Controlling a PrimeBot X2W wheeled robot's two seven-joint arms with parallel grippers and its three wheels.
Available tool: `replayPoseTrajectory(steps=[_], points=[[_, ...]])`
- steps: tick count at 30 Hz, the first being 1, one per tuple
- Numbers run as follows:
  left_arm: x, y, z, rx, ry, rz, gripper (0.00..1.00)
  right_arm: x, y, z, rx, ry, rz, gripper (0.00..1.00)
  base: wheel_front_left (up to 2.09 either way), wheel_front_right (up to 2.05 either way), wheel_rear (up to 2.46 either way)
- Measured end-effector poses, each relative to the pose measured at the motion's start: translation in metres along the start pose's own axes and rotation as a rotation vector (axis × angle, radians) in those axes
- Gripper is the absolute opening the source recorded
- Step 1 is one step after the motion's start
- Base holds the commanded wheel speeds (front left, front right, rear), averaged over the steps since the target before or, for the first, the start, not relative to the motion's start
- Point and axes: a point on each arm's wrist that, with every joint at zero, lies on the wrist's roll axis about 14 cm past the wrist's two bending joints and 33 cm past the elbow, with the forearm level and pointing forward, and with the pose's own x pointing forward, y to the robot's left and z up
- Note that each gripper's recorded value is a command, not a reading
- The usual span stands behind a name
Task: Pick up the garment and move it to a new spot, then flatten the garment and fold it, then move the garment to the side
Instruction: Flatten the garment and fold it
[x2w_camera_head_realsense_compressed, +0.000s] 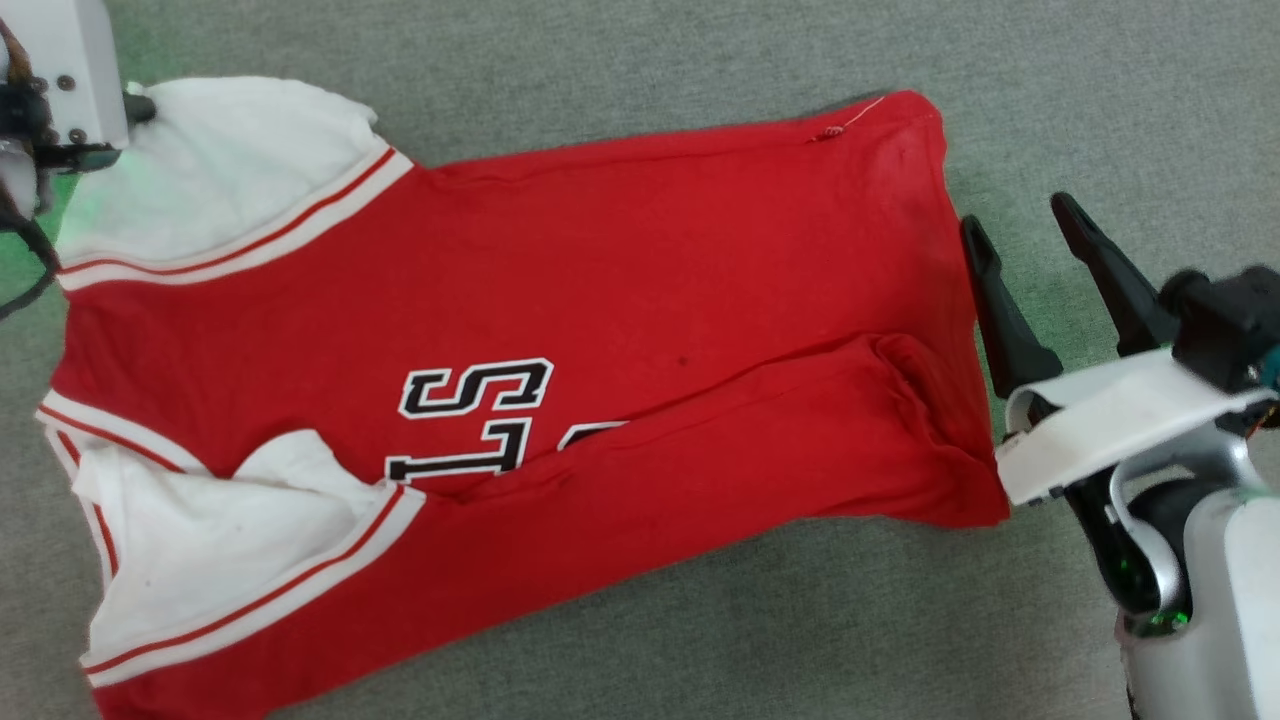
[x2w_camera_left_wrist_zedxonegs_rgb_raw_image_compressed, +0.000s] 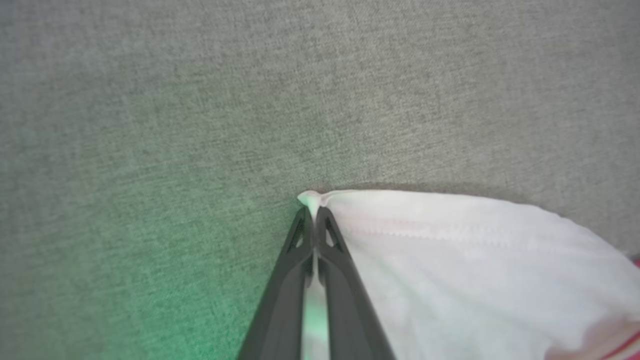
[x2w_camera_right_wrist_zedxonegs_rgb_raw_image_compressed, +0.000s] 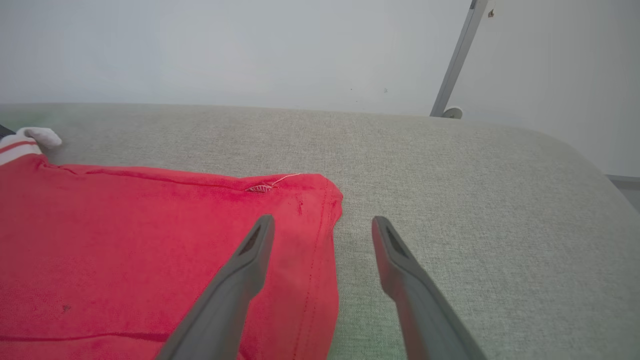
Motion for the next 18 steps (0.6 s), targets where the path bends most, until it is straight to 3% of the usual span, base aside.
replayPoseTrajectory(steps=[9, 18], points=[[-0.005, -0.002, 0.001, 0.009, -0.034, -0.007, 0.0, 0.033, 0.006, 0.001, 0.0, 0.154, 0.053, 1.0, 0.0, 0.0, 0.0], [-0.007, -0.001, 0.001, 0.012, -0.053, -0.012, 0.0, 0.067, 0.009, -0.031, -0.021, 0.436, 0.089, 1.0, 0.0, 0.0, 0.0]])
